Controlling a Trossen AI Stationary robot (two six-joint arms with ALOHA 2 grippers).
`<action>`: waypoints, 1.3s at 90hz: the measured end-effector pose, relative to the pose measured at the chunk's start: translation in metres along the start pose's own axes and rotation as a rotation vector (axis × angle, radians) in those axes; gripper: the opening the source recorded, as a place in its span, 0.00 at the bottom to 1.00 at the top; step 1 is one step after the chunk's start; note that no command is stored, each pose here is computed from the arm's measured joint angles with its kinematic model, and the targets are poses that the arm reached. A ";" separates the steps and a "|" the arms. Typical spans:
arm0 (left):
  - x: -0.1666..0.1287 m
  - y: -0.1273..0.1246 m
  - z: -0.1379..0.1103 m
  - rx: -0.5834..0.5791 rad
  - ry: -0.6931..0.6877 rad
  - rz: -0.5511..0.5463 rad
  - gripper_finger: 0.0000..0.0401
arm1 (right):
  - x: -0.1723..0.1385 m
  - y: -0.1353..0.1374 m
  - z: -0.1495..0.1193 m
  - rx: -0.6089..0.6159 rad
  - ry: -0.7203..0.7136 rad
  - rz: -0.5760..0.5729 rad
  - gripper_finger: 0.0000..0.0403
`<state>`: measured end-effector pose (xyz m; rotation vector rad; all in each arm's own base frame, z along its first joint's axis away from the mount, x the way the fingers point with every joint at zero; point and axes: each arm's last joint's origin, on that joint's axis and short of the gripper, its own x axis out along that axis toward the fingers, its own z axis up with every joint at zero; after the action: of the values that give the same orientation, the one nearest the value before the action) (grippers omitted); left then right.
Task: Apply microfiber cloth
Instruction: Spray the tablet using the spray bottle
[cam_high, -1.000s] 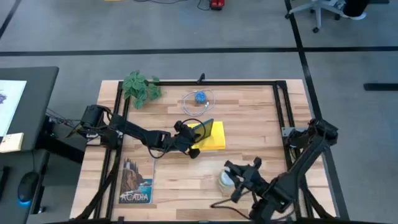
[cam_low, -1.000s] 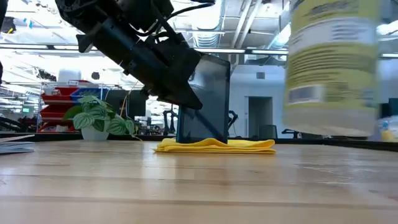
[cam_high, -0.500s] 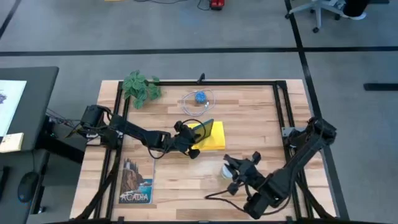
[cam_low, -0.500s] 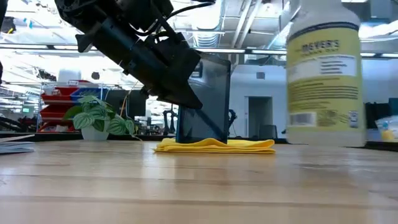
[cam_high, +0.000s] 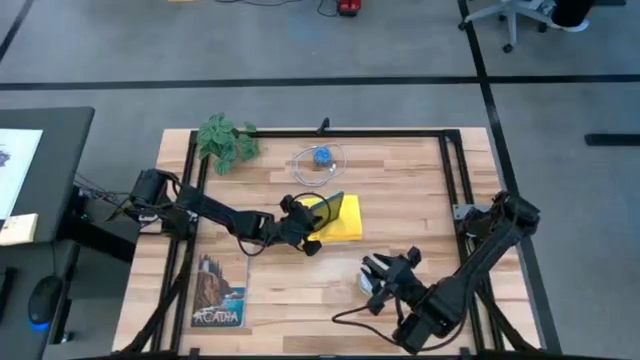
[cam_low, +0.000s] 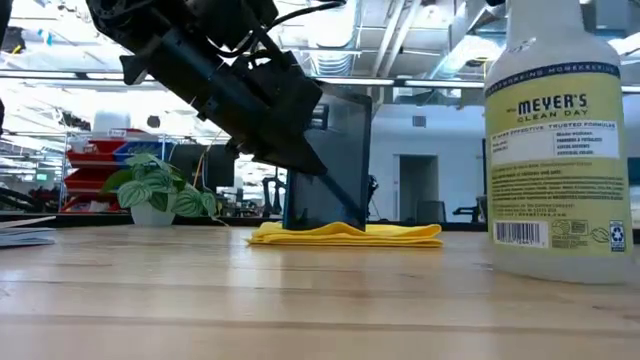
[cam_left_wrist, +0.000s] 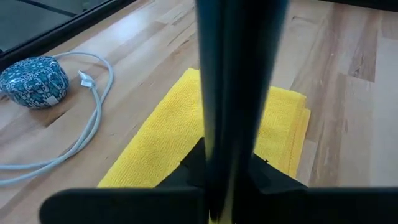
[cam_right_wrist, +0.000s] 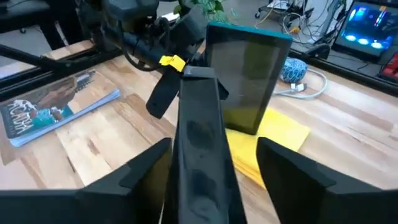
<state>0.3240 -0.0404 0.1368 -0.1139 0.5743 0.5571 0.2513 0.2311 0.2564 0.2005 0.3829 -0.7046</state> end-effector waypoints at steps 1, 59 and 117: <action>0.000 0.000 0.000 0.000 0.000 0.000 0.02 | 0.000 0.000 0.000 -0.002 0.000 0.001 0.59; 0.000 0.000 0.000 0.012 0.001 -0.004 0.02 | -0.029 -0.024 0.043 -0.360 0.328 0.241 0.64; 0.000 -0.001 0.002 0.000 -0.019 -0.025 0.02 | -0.036 -0.113 -0.028 -0.220 0.448 0.553 0.63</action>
<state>0.3256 -0.0410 0.1384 -0.1155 0.5535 0.5331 0.1437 0.1770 0.2396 0.2413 0.7911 -0.0624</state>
